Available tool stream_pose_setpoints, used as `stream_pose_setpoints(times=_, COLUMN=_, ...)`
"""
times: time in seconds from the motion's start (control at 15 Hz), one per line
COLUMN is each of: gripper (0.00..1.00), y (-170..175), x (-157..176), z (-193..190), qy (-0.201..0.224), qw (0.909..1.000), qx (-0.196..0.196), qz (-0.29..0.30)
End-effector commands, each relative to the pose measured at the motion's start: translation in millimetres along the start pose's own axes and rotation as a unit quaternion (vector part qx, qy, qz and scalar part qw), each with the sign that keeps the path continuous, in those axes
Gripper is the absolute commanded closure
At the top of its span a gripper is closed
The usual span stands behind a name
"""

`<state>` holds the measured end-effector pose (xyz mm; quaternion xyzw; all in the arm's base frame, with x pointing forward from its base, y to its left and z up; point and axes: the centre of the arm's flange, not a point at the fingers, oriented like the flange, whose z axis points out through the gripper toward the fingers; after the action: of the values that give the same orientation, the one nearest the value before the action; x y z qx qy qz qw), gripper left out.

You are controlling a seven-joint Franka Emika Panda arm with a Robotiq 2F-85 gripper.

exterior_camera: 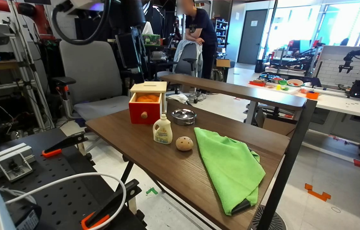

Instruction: Move the bottle

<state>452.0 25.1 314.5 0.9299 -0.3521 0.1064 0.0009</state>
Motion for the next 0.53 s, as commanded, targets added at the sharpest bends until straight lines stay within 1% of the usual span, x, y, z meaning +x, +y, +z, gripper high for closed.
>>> stream_pose_setpoints(times=0.0, gripper=0.00, y=-19.7, x=14.7, z=40.9, qy=0.012, qw=0.9949, qx=-0.044, qz=0.091)
stream_pose_setpoints(times=0.13, gripper=0.00, y=-19.7, x=22.7, z=59.6, qy=0.009, qw=0.9875, qx=-0.059, qz=0.146)
stream_pose_setpoints(times=0.2, gripper=0.00, y=-22.1, x=25.7, z=70.1, qy=0.004, qw=0.9842, qx=-0.057, qz=0.168)
stream_pose_setpoints(times=0.47, gripper=0.00, y=-41.8, x=23.2, z=114.7, qy=-0.033, qw=0.9754, qx=-0.060, qz=0.210)
